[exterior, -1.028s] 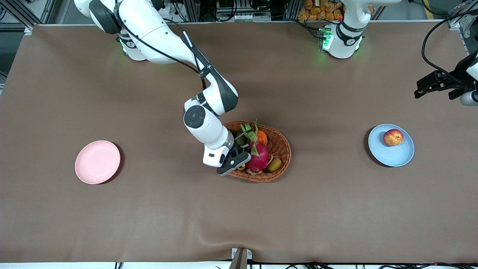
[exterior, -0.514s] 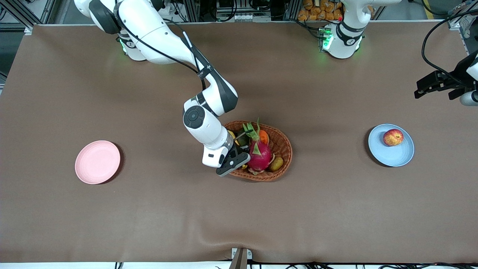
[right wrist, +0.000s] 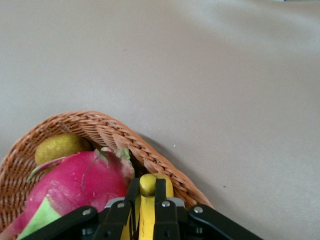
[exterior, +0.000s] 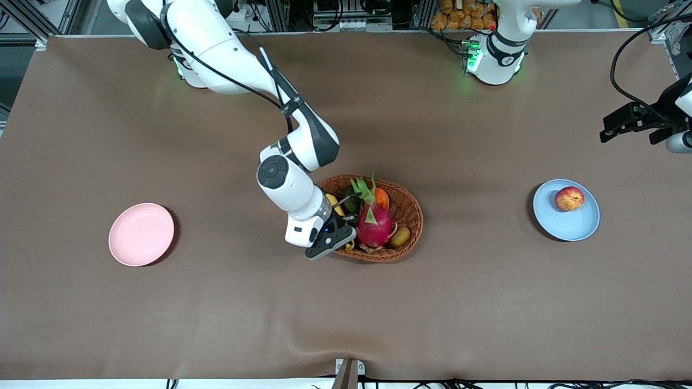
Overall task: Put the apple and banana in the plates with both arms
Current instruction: 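Lift the banana with the right gripper and carry it to the pink plate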
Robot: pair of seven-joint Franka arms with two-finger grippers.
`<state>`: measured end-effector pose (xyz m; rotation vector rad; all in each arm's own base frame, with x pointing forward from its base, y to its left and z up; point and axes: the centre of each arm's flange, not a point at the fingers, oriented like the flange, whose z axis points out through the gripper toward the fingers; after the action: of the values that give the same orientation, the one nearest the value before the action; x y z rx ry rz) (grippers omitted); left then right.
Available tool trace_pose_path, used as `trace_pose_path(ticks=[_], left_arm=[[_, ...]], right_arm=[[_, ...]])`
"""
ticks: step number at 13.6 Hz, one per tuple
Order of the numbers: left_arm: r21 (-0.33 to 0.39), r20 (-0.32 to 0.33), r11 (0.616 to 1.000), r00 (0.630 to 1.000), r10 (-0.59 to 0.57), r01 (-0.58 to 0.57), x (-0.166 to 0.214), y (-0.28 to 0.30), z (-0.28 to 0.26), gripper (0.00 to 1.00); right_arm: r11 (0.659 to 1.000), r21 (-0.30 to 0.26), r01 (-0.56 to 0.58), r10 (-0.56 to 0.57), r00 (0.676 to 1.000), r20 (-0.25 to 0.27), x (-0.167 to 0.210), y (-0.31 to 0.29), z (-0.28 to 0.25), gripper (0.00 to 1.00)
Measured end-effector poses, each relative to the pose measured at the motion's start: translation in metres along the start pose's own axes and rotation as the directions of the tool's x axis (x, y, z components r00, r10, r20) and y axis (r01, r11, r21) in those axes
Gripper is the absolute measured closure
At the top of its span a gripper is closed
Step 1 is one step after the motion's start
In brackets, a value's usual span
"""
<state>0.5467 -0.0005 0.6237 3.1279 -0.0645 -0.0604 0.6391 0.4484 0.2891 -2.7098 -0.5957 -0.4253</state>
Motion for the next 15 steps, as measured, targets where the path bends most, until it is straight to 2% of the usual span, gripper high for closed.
trace_pose_path(ticks=[3,5,7,11,15], left_arm=[[0.000,0.000,1.000,1.000,0.000,0.000,0.000,0.000,0.000,0.00],[0.000,0.001,1.000,1.000,0.000,0.000,0.000,0.000,0.001,0.00],[0.000,0.001,1.000,1.000,0.000,0.000,0.000,0.000,0.001,0.00],[0.000,0.002,1.000,1.000,-0.001,0.001,0.000,-0.001,0.001,0.00],[0.000,0.002,1.000,1.000,-0.001,0.001,0.001,-0.001,0.001,0.00]], right_arm=[[1.000,0.015,0.002,-0.002,1.000,-0.010,0.018,-0.001,-0.044,0.84],[1.000,0.023,-0.006,0.006,1.000,0.011,0.027,0.005,-0.077,0.84],[1.000,0.020,-0.015,0.014,0.999,0.044,0.037,0.039,-0.123,0.84],[0.999,-0.013,-0.034,0.036,0.988,0.150,0.028,0.186,-0.187,0.84],[1.000,-0.012,-0.003,0.005,0.974,0.225,-0.022,0.346,-0.222,0.84]])
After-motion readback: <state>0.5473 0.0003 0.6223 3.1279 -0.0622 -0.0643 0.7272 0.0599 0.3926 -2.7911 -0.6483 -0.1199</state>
